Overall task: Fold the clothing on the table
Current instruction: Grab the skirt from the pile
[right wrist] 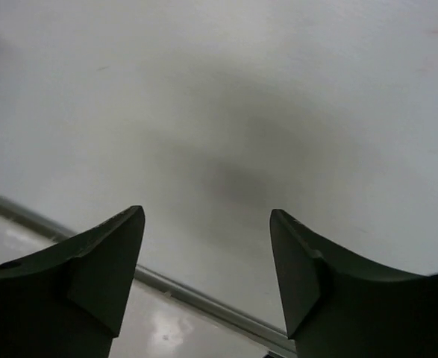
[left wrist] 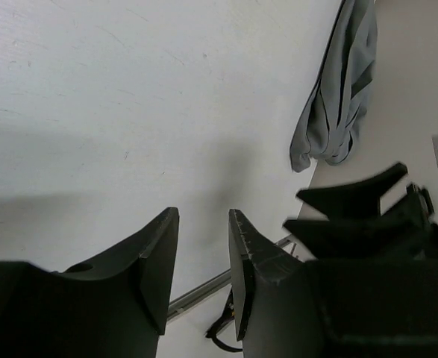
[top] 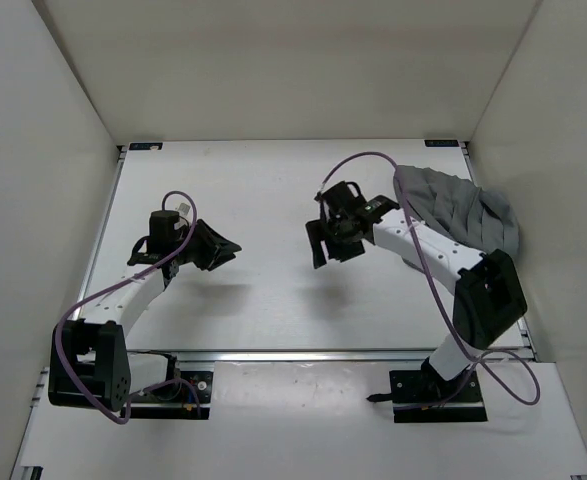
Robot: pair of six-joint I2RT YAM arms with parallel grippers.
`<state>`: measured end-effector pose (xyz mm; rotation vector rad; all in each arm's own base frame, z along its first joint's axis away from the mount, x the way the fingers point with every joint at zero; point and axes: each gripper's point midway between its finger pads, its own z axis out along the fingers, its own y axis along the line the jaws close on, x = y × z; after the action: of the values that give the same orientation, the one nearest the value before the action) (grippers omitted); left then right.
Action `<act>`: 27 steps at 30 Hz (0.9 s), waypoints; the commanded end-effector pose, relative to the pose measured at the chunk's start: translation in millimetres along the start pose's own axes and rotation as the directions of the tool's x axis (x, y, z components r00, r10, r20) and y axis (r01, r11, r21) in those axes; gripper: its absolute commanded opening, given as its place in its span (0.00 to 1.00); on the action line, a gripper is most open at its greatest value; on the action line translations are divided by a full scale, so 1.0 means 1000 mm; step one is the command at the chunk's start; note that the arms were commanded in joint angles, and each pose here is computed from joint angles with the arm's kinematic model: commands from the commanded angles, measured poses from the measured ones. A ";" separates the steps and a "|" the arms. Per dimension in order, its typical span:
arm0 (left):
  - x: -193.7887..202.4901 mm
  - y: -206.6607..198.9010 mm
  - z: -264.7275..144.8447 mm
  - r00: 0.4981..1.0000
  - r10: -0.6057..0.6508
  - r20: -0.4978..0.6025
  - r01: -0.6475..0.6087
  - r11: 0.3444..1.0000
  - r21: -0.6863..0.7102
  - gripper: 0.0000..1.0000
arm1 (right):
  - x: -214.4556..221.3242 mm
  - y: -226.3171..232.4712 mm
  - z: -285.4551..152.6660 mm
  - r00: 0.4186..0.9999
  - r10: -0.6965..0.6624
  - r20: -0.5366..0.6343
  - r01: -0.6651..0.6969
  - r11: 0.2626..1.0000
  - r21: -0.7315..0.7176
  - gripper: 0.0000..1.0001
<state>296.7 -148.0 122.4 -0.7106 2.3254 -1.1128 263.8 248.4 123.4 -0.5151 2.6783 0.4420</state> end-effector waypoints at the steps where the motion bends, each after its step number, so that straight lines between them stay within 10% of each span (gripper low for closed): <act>1: 0.002 -0.001 0.002 1.000 0.021 -0.009 -0.021 1.000 0.014 0.44 | -0.024 -0.079 -0.004 0.997 0.061 0.045 -0.069 0.978 0.195 0.67; 9: 0.003 0.003 0.003 1.000 0.013 -0.016 -0.013 1.000 0.001 0.44 | -0.019 -0.299 -0.029 0.886 0.408 0.220 -0.462 0.734 0.498 0.70; 14: 0.007 0.004 0.005 0.999 0.011 -0.030 -0.012 1.000 -0.012 0.44 | -0.002 -0.334 -0.003 0.854 0.499 0.151 -0.505 0.720 0.476 0.70; 17: 0.008 0.006 0.006 0.999 0.009 -0.035 -0.010 1.000 -0.019 0.44 | 0.012 -0.324 0.023 0.867 0.498 0.010 -0.439 0.756 0.486 0.63; 18: 0.007 0.007 0.005 0.999 0.009 -0.037 -0.009 1.000 -0.019 0.44 | 0.017 -0.314 0.031 0.874 0.484 -0.040 -0.407 0.777 0.481 0.49; 19: 0.006 0.011 0.004 0.999 0.006 -0.043 -0.007 1.000 -0.028 0.44 | 0.015 -0.307 0.035 0.881 0.469 -0.060 -0.390 0.792 0.469 0.09; 20: 0.001 0.012 0.001 0.999 -0.001 -0.037 0.000 1.000 -0.029 0.44 | 0.005 -0.285 0.038 0.905 0.420 -0.069 -0.348 0.823 0.448 0.00; 27: -0.034 0.000 -0.025 0.997 0.002 0.076 -0.003 1.000 0.004 0.44 | -0.103 -0.102 -0.010 0.977 0.202 0.076 -0.200 0.979 -0.032 0.00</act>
<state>296.4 -120.2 107.1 -0.8153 2.3526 -1.0583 386.4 103.2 50.7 -0.0822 2.8779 0.1612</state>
